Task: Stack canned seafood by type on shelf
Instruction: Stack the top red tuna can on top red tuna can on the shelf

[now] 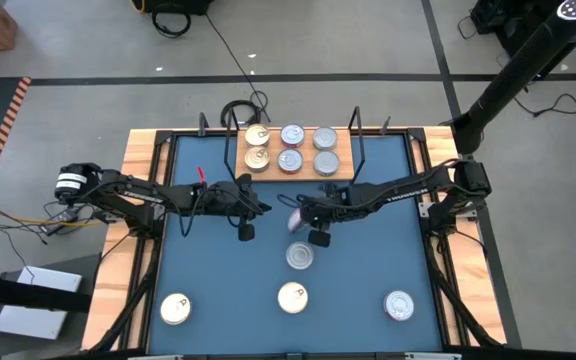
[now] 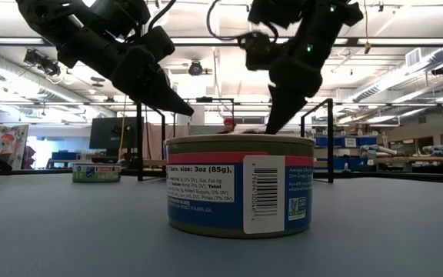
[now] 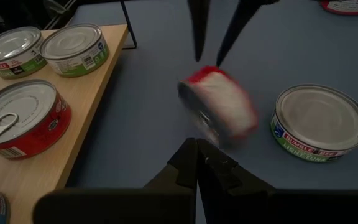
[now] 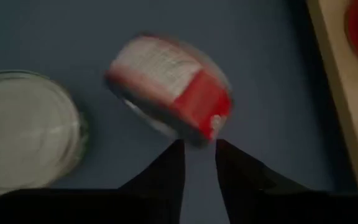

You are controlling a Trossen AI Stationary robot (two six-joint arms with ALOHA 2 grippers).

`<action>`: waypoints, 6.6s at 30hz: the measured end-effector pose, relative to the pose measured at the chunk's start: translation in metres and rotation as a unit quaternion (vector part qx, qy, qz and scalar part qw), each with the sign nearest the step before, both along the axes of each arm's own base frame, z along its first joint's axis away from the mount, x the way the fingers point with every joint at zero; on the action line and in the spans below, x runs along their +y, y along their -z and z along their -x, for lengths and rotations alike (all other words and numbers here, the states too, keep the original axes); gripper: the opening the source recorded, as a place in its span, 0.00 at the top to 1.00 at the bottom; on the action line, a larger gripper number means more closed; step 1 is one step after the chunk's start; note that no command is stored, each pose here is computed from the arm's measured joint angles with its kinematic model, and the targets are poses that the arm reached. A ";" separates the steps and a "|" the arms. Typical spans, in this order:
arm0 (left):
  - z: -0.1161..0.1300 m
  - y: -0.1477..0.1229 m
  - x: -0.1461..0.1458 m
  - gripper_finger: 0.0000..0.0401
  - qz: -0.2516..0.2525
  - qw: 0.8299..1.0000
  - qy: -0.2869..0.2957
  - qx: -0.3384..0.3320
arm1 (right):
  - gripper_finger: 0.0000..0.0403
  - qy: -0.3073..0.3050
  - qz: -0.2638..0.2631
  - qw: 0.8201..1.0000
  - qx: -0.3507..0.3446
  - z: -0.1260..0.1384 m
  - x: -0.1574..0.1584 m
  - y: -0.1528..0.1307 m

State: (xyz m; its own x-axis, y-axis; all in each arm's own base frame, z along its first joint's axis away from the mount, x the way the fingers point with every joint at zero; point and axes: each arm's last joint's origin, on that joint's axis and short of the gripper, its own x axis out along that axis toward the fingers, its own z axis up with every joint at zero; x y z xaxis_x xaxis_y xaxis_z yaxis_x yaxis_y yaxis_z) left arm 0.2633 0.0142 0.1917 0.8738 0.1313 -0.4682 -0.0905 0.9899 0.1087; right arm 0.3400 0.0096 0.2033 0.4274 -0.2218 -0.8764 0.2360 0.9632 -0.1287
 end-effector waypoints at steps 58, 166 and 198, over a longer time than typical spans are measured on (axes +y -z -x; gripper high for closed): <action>-0.071 0.050 0.000 0.97 0.025 0.993 0.089 -0.067 | 0.49 -0.221 0.032 0.975 0.014 -0.008 0.023 -0.025; 0.002 0.031 -0.006 0.97 0.063 0.970 0.013 -0.237 | 0.64 -0.116 0.269 0.955 -0.046 -0.006 -0.032 -0.040; 0.010 0.038 -0.006 0.97 0.055 0.974 -0.002 -0.220 | 0.64 -0.140 0.418 0.896 -0.045 -0.016 -0.209 -0.001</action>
